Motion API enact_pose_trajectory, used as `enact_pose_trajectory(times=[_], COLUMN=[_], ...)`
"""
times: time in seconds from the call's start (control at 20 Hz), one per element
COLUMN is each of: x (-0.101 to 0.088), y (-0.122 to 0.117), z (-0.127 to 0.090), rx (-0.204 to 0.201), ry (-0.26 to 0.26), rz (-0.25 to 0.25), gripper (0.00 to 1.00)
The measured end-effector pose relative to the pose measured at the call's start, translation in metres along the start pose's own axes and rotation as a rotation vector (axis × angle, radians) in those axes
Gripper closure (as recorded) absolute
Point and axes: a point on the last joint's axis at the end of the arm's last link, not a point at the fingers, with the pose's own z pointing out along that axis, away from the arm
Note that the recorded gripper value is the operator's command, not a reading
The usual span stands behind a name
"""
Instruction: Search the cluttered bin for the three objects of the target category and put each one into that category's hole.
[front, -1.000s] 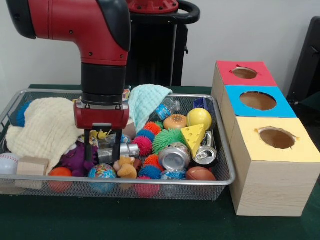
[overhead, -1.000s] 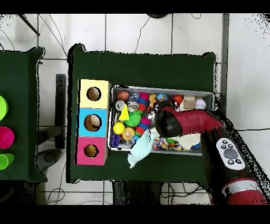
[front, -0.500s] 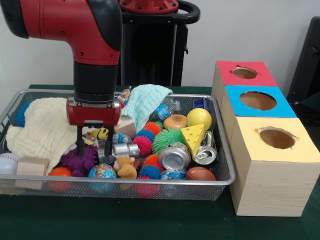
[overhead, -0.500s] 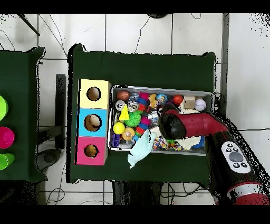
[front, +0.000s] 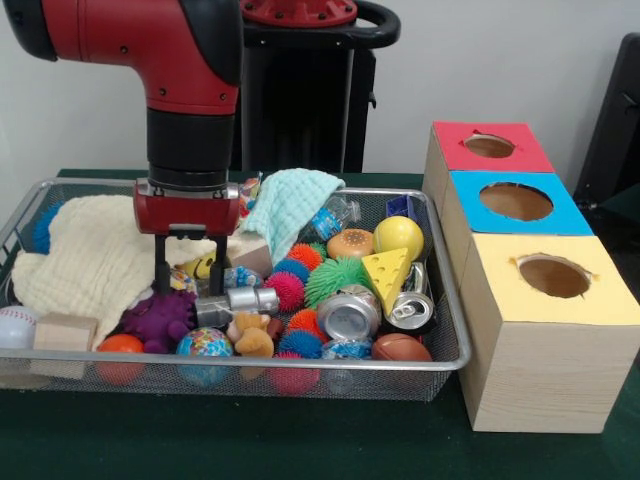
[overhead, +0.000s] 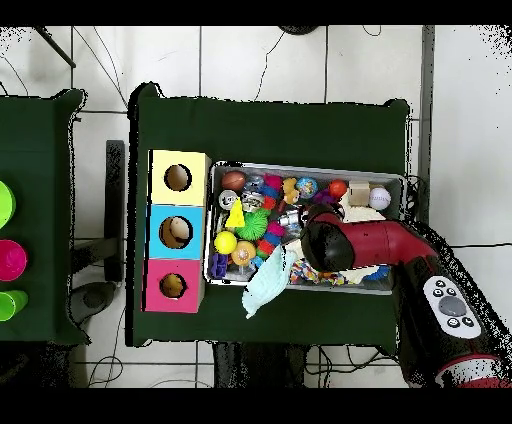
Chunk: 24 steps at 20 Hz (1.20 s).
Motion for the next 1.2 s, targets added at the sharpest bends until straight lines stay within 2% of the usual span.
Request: enact_pose_trajectory(times=[0.5, 1.2], x=[0.01, -0.001], y=[0.013, 0.031], z=[-0.003, -0.003], rx=[-0.02, -0.045], ry=[0.02, 0.007], rz=[-0.006, -0.015], gripper=[0.0, 0.0])
